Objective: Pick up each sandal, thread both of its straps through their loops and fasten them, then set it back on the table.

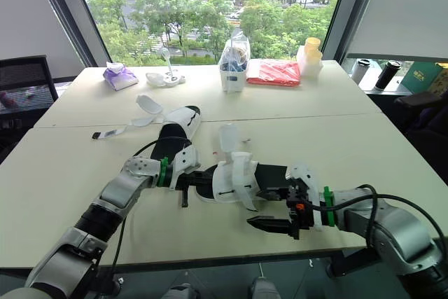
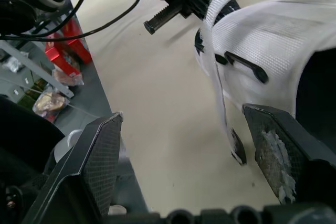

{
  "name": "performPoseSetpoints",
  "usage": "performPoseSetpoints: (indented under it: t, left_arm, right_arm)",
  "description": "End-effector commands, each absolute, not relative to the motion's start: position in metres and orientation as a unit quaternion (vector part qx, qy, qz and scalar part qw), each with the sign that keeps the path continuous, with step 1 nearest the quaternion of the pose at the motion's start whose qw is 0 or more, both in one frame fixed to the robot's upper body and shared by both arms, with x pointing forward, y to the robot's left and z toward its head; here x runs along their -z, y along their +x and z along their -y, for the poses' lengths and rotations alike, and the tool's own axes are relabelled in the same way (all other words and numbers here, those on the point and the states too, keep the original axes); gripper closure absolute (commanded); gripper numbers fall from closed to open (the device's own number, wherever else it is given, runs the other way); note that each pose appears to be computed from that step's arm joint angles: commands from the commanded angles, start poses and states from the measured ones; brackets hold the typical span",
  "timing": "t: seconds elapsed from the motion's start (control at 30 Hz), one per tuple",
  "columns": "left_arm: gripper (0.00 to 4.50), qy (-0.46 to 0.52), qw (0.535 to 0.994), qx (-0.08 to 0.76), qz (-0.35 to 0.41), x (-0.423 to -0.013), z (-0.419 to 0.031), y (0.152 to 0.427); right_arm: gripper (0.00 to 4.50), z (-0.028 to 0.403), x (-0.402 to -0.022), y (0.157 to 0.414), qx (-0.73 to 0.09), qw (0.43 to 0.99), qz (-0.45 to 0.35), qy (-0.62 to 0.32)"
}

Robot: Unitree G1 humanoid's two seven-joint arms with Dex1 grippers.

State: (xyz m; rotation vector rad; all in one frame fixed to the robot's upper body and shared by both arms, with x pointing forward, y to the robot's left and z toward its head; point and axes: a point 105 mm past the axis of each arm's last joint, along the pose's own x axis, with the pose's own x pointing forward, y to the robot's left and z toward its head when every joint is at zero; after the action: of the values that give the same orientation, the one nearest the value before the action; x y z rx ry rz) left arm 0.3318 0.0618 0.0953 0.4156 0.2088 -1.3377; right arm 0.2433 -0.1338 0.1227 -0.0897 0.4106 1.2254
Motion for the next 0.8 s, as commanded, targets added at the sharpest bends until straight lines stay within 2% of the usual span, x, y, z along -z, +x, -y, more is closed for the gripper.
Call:
performPoseSetpoints:
  t: [0.03, 0.1, 0.3, 0.43, 0.57, 0.67, 0.8]
  left_arm:
    - [4.50, 0.183, 0.753, 0.621, -0.116, -0.084, -0.059, 0.325]
    - [4.50, 0.181, 0.754, 0.621, -0.117, -0.084, -0.058, 0.325]
    - [4.50, 0.181, 0.757, 0.617, -0.119, -0.082, -0.060, 0.324]
    - [4.50, 0.181, 0.759, 0.614, -0.121, -0.081, -0.062, 0.324]
    - [4.50, 0.184, 0.759, 0.612, -0.121, -0.081, -0.063, 0.324]
    - [4.50, 0.186, 0.759, 0.612, -0.122, -0.081, -0.062, 0.324]
    - [4.50, 0.182, 0.761, 0.610, -0.120, -0.081, -0.061, 0.325]
  right_arm:
    - [0.79, 0.121, -0.122, 0.250, -0.582, 0.793, -0.178, -0.036]
    - [1.38, 0.116, -0.119, 0.254, -0.583, 0.792, -0.178, -0.032]
    - [4.45, 0.113, -0.110, 0.261, -0.577, 0.794, -0.183, -0.046]
    - [4.45, 0.118, -0.112, 0.263, -0.577, 0.793, -0.180, -0.075]
    - [4.45, 0.114, -0.151, 0.253, -0.630, 0.753, -0.190, 0.001]
    - [4.45, 0.114, -0.180, 0.268, -0.631, 0.752, -0.177, 0.064]
    - [4.45, 0.120, -0.191, 0.290, -0.616, 0.764, -0.181, 0.069]
